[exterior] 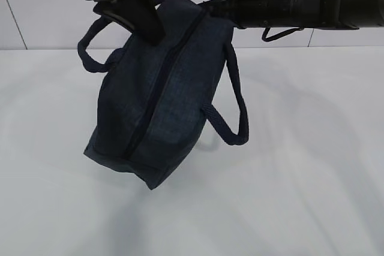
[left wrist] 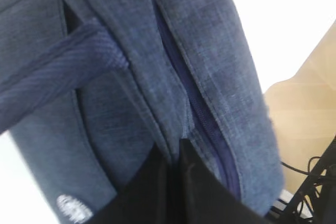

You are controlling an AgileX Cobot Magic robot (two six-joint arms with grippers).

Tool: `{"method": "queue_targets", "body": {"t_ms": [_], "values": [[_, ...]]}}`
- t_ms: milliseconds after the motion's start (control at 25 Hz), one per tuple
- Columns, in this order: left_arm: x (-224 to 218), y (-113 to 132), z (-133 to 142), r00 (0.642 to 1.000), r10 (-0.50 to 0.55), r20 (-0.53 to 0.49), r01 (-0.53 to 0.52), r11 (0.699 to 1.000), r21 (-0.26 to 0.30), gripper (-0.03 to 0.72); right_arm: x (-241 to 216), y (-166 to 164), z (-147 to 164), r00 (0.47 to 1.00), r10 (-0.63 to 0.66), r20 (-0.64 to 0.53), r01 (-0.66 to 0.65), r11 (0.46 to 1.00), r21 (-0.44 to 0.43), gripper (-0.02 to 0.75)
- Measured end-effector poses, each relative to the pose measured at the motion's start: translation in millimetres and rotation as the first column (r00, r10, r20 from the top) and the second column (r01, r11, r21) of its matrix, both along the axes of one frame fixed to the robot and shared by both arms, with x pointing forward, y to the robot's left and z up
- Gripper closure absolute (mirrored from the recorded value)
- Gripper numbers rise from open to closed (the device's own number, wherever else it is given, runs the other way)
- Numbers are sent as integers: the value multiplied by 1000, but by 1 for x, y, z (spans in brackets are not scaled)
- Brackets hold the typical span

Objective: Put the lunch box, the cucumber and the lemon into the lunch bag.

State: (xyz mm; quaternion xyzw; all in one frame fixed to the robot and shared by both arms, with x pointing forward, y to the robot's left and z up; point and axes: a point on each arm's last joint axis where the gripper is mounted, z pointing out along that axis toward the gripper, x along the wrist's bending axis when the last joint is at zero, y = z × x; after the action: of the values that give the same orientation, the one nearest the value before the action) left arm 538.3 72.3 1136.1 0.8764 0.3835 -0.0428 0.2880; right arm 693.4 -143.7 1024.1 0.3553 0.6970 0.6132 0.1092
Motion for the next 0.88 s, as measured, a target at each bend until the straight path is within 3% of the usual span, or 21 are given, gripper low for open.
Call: {"method": "queue_targets", "body": {"t_ms": [400,880], "values": [[-8,2,12,1000,-5,7,5,999,-38,696,0,-2,1,1000,5,-1,-5,1000,13,731],[-8,1,12,1000,-4,2,4,999,-42,696,0,-2,3,1000,12,-2,-12,999,39,731]]}}
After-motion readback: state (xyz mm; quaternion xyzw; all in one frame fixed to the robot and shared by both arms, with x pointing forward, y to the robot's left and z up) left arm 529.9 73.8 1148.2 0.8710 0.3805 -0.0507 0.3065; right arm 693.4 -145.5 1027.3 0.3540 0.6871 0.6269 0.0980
